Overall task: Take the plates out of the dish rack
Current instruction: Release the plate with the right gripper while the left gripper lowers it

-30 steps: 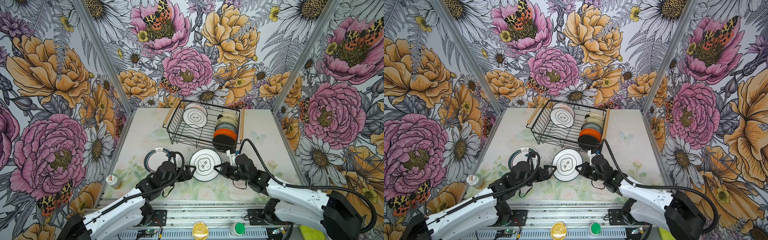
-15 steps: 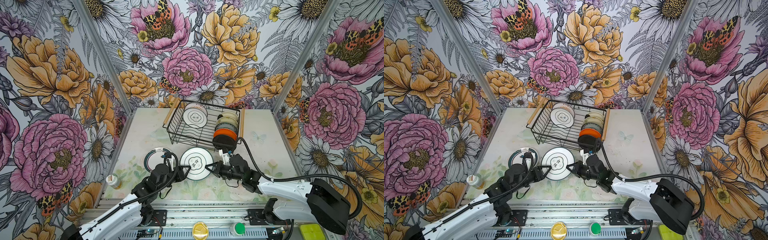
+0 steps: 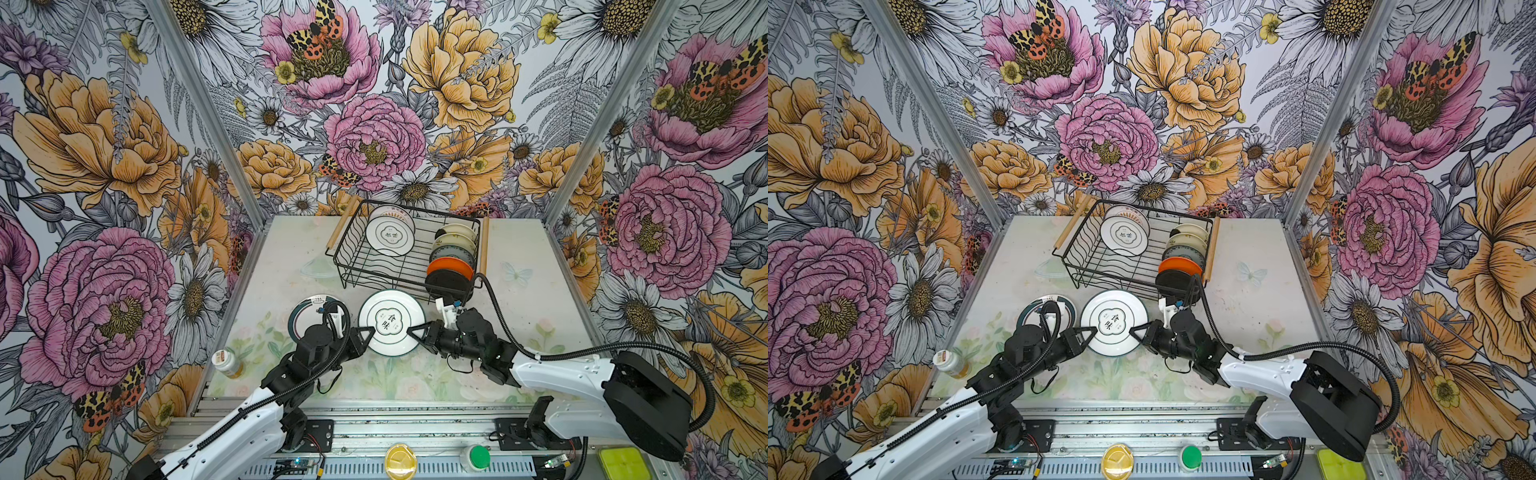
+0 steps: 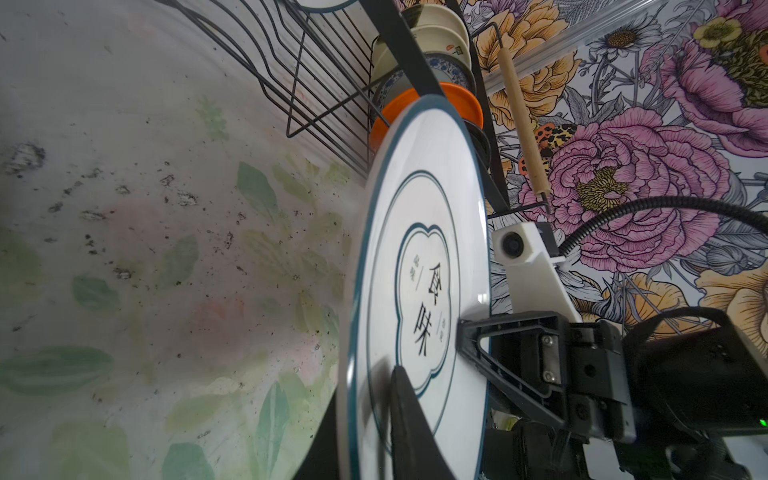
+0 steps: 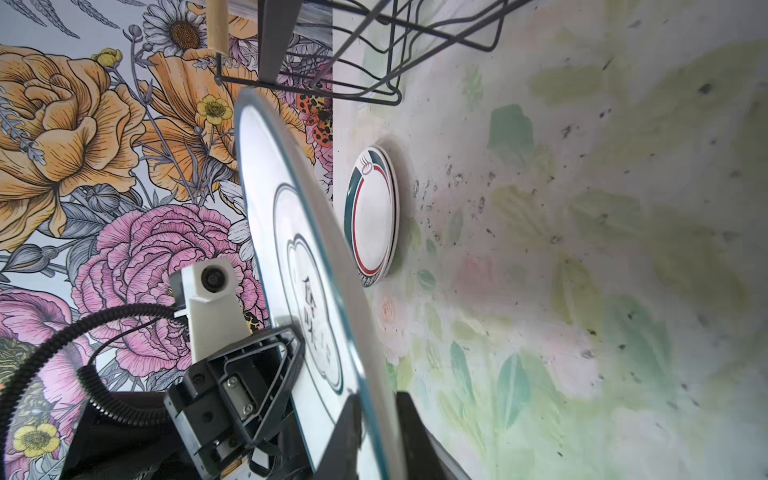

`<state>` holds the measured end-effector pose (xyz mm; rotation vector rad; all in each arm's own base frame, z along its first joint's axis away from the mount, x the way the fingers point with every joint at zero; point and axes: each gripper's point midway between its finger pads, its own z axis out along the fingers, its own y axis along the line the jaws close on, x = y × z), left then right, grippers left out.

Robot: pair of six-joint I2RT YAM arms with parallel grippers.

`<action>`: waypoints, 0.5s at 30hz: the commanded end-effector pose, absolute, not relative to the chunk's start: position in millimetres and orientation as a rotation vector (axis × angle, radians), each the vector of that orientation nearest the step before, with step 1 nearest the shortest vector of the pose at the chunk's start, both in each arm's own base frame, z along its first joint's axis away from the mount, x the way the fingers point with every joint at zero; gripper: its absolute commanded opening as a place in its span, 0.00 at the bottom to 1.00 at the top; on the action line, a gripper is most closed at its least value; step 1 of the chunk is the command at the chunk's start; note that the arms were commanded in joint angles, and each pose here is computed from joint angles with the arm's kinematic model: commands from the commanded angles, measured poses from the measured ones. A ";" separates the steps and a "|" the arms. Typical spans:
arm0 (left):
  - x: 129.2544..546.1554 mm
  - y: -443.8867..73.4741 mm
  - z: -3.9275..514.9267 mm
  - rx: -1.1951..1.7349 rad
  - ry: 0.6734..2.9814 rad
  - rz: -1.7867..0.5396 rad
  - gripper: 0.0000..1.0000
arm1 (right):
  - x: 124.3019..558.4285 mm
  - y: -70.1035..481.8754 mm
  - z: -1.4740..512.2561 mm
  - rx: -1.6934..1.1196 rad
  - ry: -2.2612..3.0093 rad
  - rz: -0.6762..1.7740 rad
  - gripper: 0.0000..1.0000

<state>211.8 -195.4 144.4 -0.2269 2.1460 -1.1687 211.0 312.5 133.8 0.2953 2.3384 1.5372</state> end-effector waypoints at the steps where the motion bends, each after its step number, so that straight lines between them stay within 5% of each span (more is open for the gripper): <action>1: 202.0 -200.6 144.5 -0.135 2.179 -1.186 0.01 | 215.1 331.6 178.9 0.175 2.210 1.642 0.27; 15: 217.6 -103.7 136.8 -0.622 2.184 -1.021 0.00 | 222.5 282.6 179.6 0.003 2.325 1.214 0.77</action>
